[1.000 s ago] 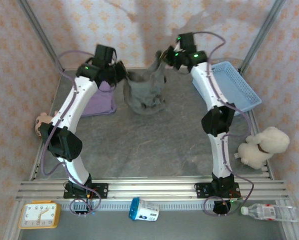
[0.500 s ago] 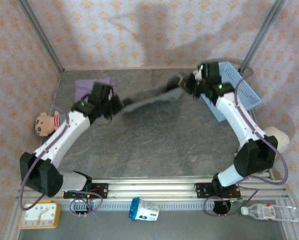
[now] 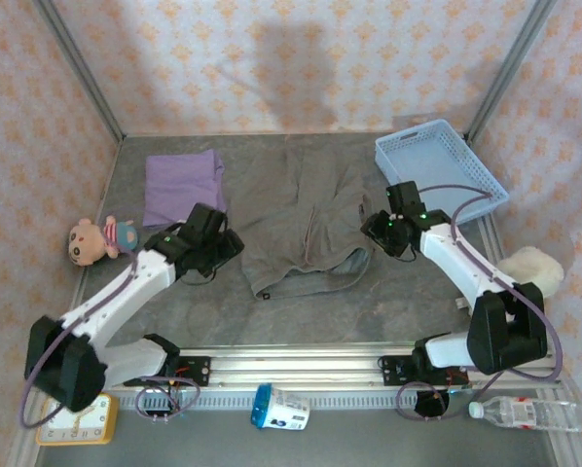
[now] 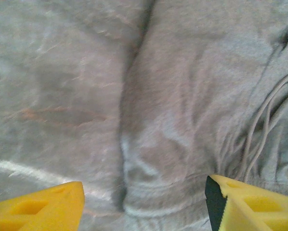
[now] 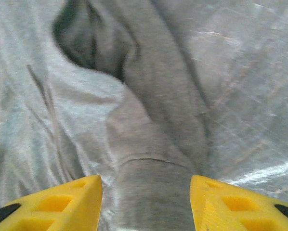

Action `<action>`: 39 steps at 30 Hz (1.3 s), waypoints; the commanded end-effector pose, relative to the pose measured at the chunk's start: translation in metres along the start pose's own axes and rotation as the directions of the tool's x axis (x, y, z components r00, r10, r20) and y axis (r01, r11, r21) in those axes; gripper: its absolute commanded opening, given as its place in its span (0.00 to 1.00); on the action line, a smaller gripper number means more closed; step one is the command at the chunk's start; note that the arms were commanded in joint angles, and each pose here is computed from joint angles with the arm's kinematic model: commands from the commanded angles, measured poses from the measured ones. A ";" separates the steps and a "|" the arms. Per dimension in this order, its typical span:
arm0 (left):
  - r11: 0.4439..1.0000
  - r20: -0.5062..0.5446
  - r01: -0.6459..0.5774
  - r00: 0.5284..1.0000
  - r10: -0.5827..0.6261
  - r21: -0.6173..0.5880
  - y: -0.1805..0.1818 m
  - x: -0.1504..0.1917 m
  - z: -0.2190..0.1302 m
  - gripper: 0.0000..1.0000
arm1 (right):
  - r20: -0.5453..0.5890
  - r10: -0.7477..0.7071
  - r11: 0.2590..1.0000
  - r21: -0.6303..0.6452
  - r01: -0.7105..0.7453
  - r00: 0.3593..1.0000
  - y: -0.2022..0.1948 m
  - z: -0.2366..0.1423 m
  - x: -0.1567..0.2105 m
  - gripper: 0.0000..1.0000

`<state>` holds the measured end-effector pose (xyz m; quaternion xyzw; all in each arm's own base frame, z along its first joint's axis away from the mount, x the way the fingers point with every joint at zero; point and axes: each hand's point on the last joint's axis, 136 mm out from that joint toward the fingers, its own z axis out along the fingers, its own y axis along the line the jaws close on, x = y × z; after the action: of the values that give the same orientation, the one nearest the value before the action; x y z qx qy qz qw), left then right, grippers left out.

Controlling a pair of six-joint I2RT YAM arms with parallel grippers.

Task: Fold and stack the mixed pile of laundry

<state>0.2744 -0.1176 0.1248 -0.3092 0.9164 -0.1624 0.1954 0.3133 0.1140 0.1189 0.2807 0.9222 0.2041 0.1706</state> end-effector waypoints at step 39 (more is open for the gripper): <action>0.891 -0.439 -0.384 0.776 0.453 0.241 -0.178 0.119 0.052 0.65 | 0.069 -0.049 0.989 0.141 0.038 0.996 0.030 0.038 -0.107 0.40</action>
<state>0.2819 -0.3759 0.1048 -0.0221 0.9559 -0.2921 -0.0220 0.4486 0.0878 0.1060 0.3048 0.9212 0.1417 0.1960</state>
